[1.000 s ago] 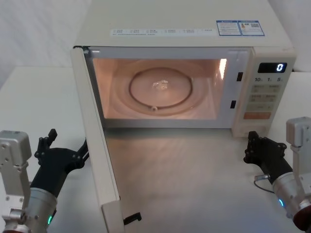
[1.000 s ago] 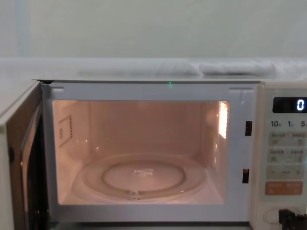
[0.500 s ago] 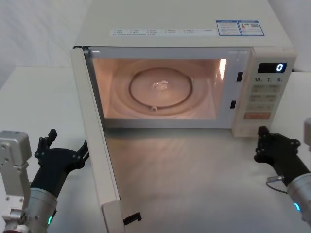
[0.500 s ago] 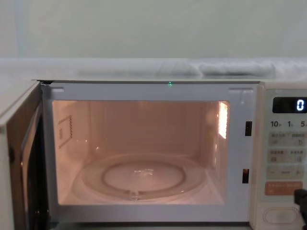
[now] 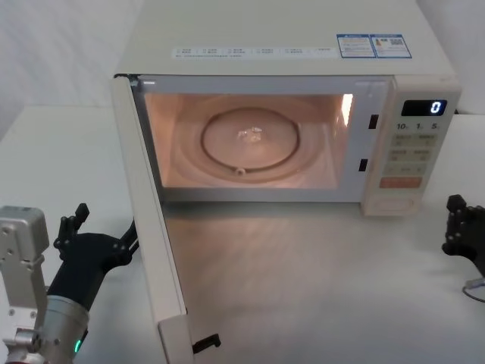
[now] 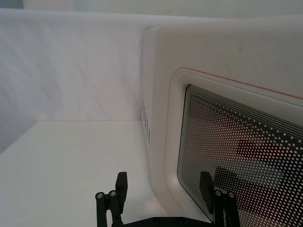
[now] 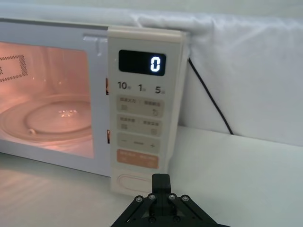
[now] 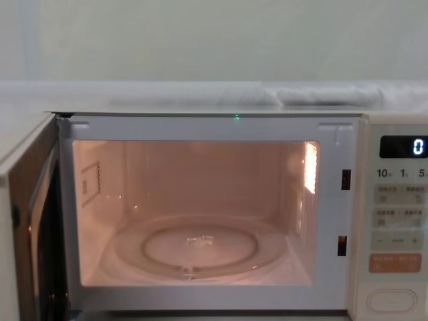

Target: Press the button to open the microwave door with one hand; close the microwave door with the other hand.

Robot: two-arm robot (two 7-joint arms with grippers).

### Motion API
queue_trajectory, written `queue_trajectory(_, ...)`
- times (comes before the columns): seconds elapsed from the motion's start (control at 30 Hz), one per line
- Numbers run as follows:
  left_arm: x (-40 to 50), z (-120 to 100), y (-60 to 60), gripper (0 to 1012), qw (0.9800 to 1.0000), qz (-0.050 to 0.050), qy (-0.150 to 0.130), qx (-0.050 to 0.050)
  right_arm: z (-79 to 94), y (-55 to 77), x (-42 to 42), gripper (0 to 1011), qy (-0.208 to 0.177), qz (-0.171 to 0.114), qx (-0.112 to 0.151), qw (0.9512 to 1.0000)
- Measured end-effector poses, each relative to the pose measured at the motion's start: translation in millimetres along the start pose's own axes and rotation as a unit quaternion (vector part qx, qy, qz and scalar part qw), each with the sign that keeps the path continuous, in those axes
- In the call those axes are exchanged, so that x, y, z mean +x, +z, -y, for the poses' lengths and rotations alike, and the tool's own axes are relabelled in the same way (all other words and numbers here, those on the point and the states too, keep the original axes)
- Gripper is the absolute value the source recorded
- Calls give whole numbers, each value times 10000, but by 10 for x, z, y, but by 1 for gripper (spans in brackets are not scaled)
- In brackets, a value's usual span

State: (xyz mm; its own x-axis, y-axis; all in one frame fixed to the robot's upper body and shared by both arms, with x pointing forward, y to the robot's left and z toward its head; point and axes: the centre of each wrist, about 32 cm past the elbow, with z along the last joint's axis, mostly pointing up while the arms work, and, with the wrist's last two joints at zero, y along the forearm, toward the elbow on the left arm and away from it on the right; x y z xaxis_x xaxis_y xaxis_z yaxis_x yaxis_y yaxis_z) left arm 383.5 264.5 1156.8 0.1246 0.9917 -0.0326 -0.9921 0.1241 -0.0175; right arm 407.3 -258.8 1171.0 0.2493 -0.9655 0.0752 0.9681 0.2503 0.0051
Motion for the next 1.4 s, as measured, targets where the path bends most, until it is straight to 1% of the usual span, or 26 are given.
queue_trajectory(0.03, 0, 0, 0, 1001, 10000, 0, 0, 1, 15, 1, 44, 0, 25, 11, 21, 10000)
queue_trajectory(0.17, 0, 0, 0, 1001, 10000, 0, 0, 0, 36, 5, 120, 0, 87, 4, 71, 9999)
queue_trajectory(0.2, 0, 0, 0, 1001, 10000, 0, 0, 0, 43, -5, 156, 0, 118, -22, 89, 9999)
queue_trajectory(0.23, 0, 0, 0, 1001, 10000, 0, 0, 0, 45, -10, 171, 0, 132, -40, 100, 9999)
queue_trajectory(0.3, 0, 0, 0, 1001, 10000, 0, 0, 0, 48, -32, 211, 0, 156, -128, 155, 9997)
queue_trajectory(0.43, 0, 0, 0, 1001, 10000, 0, 0, 0, 45, -71, 258, 0, 174, -310, 277, 9990)
queue_trajectory(0.67, 0, 0, 0, 1001, 10000, 0, 0, 0, 38, -107, 277, 0, 231, -482, 399, 9978)
queue_trajectory(1.07, 0, 0, 0, 1001, 10000, 0, 0, 0, 34, -113, 277, 8, 255, -506, 423, 9975)
queue_trajectory(1.13, 0, 0, 0, 1001, 10000, 0, 0, 0, 33, -113, 276, 50, 255, -506, 422, 9975)
queue_trajectory(1.2, 0, 0, 0, 1001, 10000, 0, 0, 0, 33, -113, 275, 117, 255, -504, 418, 9975)
queue_trajectory(1.23, 0, 0, 0, 1001, 10000, 0, 0, 0, 33, -114, 275, 129, 254, -504, 417, 9975)
queue_trajectory(1.3, 0, 0, 0, 1001, 10000, 0, 0, 0, 33, -113, 274, 203, 254, -502, 414, 9976)
queue_trajectory(1.37, 0, 0, 0, 1001, 10000, 0, 0, 0, 33, -113, 274, 239, 253, -500, 412, 9976)
queue_trajectory(1.4, 0, 0, 0, 1001, 10000, 0, 0, 0, 33, -113, 274, 280, 253, -500, 412, 9976)
